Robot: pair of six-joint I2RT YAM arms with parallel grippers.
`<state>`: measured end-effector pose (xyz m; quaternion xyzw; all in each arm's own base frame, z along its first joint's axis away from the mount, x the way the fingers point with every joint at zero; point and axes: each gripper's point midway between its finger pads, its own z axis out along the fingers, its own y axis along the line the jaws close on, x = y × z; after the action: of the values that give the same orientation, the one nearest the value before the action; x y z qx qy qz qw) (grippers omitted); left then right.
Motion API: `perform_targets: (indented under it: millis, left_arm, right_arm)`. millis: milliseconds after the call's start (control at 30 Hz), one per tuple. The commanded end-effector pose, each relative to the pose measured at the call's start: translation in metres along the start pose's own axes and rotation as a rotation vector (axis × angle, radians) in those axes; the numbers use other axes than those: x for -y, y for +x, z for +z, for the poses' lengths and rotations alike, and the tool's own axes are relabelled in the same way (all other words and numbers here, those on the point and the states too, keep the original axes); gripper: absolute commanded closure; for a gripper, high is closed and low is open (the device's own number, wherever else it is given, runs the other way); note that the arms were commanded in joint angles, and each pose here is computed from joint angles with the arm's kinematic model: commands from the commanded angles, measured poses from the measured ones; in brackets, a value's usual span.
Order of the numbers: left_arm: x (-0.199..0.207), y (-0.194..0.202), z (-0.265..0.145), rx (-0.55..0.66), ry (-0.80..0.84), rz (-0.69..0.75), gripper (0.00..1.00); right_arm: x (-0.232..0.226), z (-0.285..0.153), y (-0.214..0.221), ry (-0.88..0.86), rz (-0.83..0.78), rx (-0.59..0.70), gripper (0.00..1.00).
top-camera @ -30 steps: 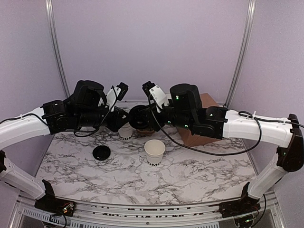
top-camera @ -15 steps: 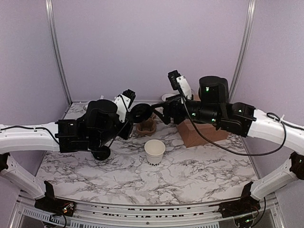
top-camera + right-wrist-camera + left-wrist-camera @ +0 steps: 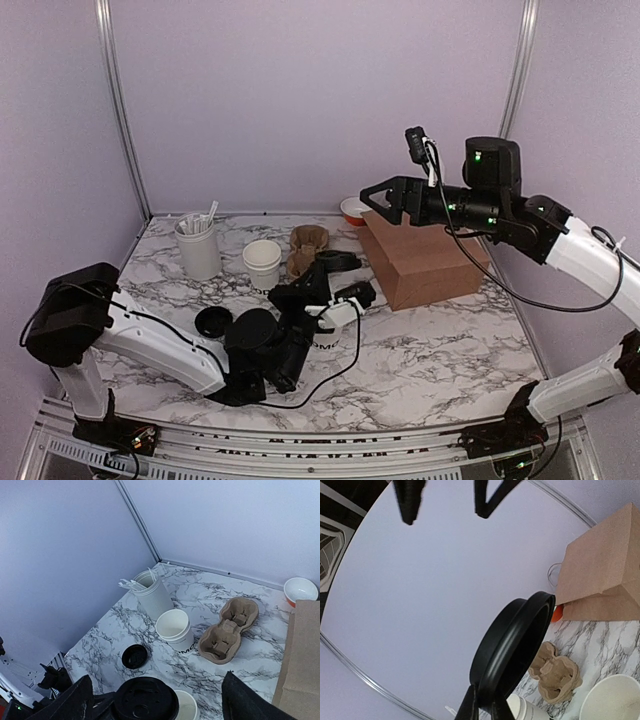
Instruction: Pack the takeout coffee
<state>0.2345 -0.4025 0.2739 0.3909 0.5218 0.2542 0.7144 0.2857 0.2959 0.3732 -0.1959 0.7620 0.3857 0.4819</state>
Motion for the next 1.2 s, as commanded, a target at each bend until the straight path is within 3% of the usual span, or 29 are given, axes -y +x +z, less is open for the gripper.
perform_targets:
  millis: [0,300,600,1167]
  left_arm:
    - [-0.031,-0.004,-0.012,0.017,-0.193,0.075,1.0]
    - [-0.005,-0.003,-0.027,0.052,-0.141,0.143,1.0]
    - [0.009,-0.006,-0.039,0.081,-0.109,0.166,1.0]
    - [0.011,-0.008,-0.043,0.09,-0.1,0.171,0.99]
  right_arm:
    - [-0.002,-0.004,0.002,0.006,-0.021,-0.066,0.15]
    - [0.017,0.008,0.053,0.051,-0.049,-0.27,0.14]
    - [0.001,0.031,0.086,-0.049,-0.061,-0.39,0.11]
    - [-0.021,0.045,0.119,-0.147,-0.049,-0.488,0.07]
